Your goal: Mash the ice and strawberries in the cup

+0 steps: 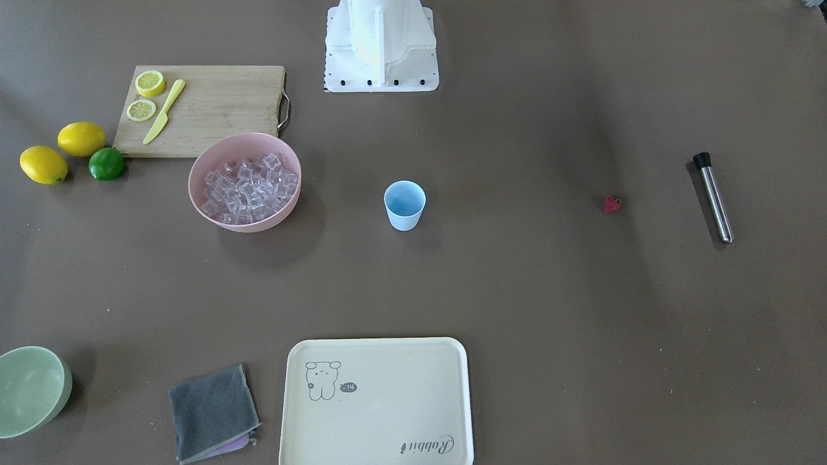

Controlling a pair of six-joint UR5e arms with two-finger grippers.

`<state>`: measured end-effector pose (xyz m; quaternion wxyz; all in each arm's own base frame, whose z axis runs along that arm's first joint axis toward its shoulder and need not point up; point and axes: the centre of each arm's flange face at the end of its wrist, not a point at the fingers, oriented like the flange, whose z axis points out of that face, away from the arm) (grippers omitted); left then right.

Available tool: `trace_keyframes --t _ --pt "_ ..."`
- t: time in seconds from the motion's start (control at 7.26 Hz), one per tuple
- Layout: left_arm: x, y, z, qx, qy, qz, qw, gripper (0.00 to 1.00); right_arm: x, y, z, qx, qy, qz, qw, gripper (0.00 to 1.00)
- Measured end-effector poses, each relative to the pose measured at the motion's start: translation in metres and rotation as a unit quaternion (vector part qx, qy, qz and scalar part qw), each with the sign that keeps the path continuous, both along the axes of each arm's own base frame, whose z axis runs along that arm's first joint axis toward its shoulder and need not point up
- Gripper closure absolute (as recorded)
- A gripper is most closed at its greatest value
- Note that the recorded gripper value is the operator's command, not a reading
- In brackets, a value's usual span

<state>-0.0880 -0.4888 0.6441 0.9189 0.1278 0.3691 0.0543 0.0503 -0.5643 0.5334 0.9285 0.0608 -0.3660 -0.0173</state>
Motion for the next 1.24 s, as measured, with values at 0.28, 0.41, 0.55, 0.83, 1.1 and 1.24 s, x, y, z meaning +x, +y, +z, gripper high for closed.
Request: trace_keyframes --t 0.28,0.41,0.55,0.83,1.1,1.24 --pt "0.0 0.001 -0.002 0.003 0.001 0.0 1.0 0.01 -0.07 0.004 -0.056 0.006 -0.008 -0.017 0.9998 0.0" --pt "0.0 0.002 -0.003 0.004 0.002 0.001 1.0 0.01 -0.113 0.012 -0.082 -0.006 -0.016 -0.018 0.9997 0.0" --pt "0.0 0.002 -0.003 0.006 0.002 0.001 1.0 0.01 -0.15 0.023 -0.107 -0.016 -0.025 -0.017 0.9994 0.0" --pt "-0.001 0.002 -0.005 0.007 0.002 0.001 1.0 0.01 -0.206 0.055 -0.157 -0.023 -0.047 -0.017 0.9985 0.0" --pt "-0.002 0.004 -0.003 0.007 0.002 0.001 1.0 0.01 -0.256 0.086 -0.193 0.021 -0.05 -0.046 0.9975 0.01" --pt "-0.002 0.005 -0.002 0.006 0.002 0.001 1.0 0.01 -0.289 0.101 -0.205 0.033 -0.04 -0.05 0.9974 0.01"
